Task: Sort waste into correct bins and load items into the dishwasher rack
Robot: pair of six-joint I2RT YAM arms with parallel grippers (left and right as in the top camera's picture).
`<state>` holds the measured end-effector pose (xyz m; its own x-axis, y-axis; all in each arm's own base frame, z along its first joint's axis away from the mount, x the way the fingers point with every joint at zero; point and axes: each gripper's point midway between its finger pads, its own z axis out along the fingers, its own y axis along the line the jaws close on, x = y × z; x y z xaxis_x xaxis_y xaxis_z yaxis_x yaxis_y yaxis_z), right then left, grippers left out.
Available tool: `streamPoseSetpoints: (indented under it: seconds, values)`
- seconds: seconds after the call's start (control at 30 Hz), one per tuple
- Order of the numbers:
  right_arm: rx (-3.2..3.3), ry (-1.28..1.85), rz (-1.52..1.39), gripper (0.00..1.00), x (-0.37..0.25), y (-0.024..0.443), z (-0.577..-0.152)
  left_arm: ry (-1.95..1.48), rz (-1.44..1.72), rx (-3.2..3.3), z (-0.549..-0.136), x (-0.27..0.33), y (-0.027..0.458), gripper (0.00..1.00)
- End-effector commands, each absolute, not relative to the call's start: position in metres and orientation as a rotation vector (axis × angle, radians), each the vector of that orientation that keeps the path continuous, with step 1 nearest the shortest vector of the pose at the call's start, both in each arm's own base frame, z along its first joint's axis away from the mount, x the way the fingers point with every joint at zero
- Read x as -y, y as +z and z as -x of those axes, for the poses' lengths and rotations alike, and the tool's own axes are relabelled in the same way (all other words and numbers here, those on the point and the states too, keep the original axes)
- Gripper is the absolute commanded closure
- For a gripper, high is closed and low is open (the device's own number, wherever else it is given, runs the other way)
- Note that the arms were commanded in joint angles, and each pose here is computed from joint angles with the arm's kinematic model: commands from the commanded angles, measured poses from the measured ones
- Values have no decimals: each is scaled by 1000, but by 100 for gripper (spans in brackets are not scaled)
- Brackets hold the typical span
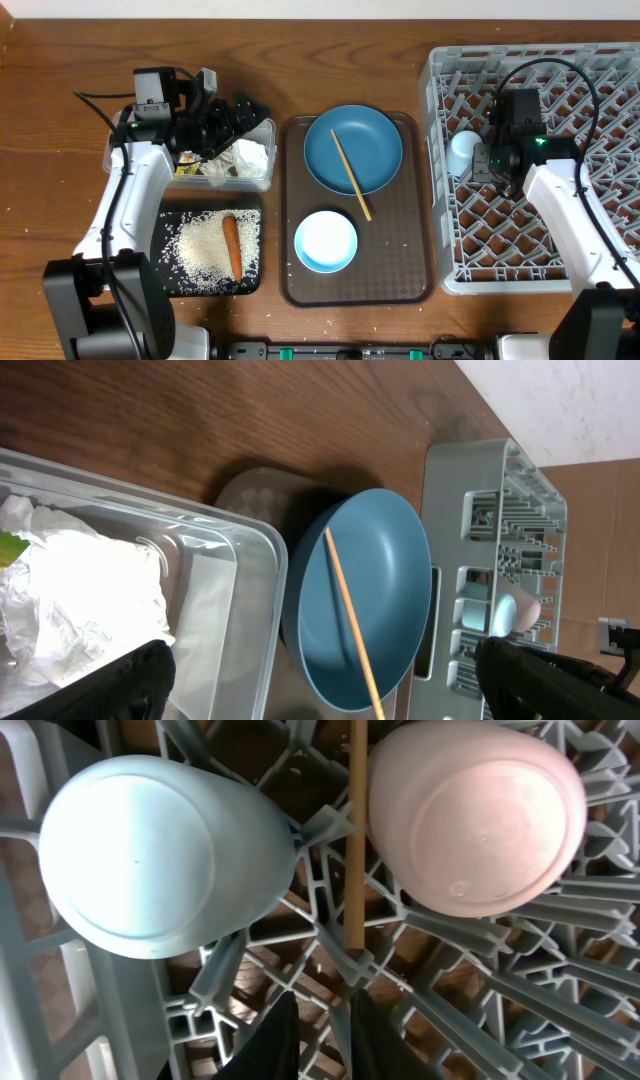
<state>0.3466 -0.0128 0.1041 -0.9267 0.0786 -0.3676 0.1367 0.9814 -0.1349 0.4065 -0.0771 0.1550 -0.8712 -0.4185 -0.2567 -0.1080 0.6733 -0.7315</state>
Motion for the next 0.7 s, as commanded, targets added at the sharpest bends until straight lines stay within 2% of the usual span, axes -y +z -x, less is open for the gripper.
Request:
streamPoseSetpoints:
  seconds: [0.0, 0.23, 0.33, 0.43, 0.47, 0.67]
  values:
    - [-2751, -168, -189, 83, 8, 105, -350, -1065, 417, -2473, -407, 77, 159, 2]
    - [-2715, 432, -57, 85, -68, 115, -358, -1065, 417, -2473, -407, 77, 159, 2]
    - [-2688, 581, -2, 83, -91, 122, -357, -1065, 417, -2473, -407, 77, 159, 2]
    - [-2679, 633, 38, 75, -103, 125, -355, -1065, 417, -2473, -407, 77, 159, 2]
    - [-2680, 638, 47, 67, -106, 125, -354, -1065, 417, -2473, -407, 77, 159, 2]
    - [-2664, 711, 120, 60, -135, 129, -350, -1065, 417, -2473, -407, 77, 159, 2]
